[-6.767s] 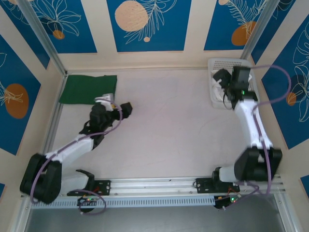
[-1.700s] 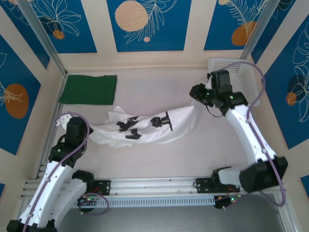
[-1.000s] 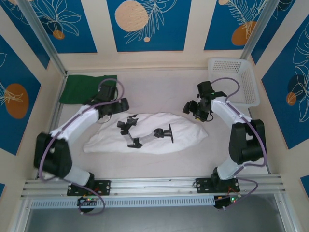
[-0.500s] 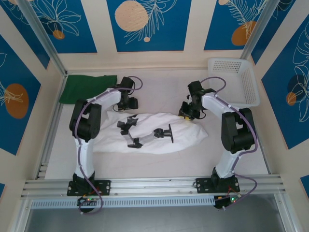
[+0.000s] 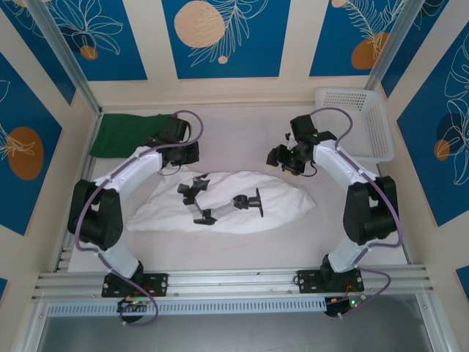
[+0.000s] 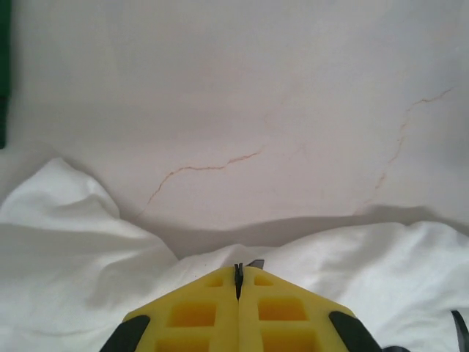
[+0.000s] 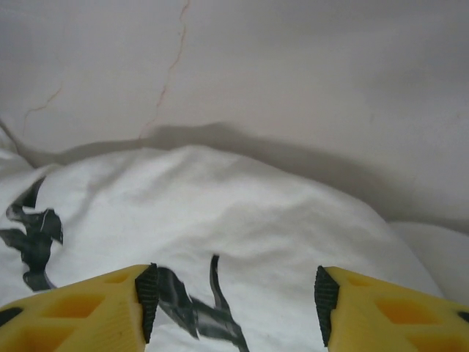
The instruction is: Fold and stack the t-shirts
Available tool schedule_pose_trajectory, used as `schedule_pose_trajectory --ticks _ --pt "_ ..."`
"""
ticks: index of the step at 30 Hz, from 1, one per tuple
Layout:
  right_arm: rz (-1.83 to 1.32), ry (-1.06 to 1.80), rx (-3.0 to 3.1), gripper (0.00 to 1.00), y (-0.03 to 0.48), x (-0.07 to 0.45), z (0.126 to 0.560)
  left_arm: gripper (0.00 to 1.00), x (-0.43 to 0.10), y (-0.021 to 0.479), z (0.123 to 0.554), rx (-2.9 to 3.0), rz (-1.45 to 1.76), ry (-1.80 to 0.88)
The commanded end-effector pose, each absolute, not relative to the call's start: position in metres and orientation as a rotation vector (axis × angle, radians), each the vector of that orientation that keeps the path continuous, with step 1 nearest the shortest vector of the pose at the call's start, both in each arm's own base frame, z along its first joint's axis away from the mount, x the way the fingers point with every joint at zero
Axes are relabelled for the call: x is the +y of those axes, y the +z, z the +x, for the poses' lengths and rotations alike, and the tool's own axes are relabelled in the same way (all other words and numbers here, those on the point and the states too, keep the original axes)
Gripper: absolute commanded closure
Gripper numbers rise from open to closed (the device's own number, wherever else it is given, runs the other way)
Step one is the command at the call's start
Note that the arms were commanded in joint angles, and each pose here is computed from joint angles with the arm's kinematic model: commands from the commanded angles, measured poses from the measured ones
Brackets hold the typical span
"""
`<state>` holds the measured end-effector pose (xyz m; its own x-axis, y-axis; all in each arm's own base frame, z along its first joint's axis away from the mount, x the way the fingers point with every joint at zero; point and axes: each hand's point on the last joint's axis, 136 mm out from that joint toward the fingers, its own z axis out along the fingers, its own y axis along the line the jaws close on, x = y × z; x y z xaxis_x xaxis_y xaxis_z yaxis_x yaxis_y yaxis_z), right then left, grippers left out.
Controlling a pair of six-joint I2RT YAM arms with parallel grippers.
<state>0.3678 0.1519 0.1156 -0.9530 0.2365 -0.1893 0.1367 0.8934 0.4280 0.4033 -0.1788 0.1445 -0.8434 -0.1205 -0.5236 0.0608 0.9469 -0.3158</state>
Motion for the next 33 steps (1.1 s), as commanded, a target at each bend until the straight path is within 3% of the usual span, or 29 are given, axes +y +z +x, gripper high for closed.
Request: schedule_pose_trajectory --ticks 1,4,6,14,16,18,19,20,21,24,26,30,33 --pt "0.213 0.519 2.930 0.36 0.089 0.168 0.372 0.50 -0.162 0.135 0.396 2.554 -0.099 -0.328" --pt "0.161 0.461 2.981 0.35 0.073 0.185 0.382 0.20 -0.151 0.123 0.402 2.613 -0.113 -0.229" --pt "0.130 0.389 3.005 0.34 0.064 0.191 0.388 0.08 -0.150 0.108 0.406 2.674 -0.102 -0.182" --pt "0.006 0.399 3.084 0.34 0.041 0.230 0.385 0.00 -0.161 0.057 0.412 2.805 -0.052 -0.174" --pt "-0.009 0.433 3.096 0.40 0.039 0.235 0.382 0.07 -0.171 0.051 0.410 2.823 -0.022 -0.254" --pt "-0.009 0.466 3.098 0.56 0.040 0.237 0.380 0.22 -0.176 0.052 0.410 2.824 -0.009 -0.289" --pt "-0.009 0.484 3.094 0.64 0.041 0.237 0.380 0.34 -0.176 0.053 0.411 2.820 -0.013 -0.292" --pt "-0.011 0.504 3.084 0.73 0.044 0.238 0.380 0.54 -0.176 0.054 0.412 2.815 -0.022 -0.288" --pt "-0.013 0.528 3.072 0.80 0.047 0.238 0.380 0.67 -0.176 0.055 0.412 2.807 -0.027 -0.291" --pt "-0.041 0.555 3.003 0.92 0.064 0.237 0.381 0.94 -0.179 0.073 0.416 2.740 -0.028 -0.338" --pt "-0.066 0.565 2.928 0.96 0.080 0.235 0.381 1.00 -0.179 0.094 0.418 2.652 -0.029 -0.369" --pt "-0.150 0.585 2.707 0.95 0.123 0.231 0.371 1.00 -0.168 0.156 0.412 2.376 -0.039 -0.372" --pt "-0.241 0.629 2.578 0.95 0.142 0.233 0.342 1.00 -0.155 0.179 0.385 2.230 -0.061 -0.351"
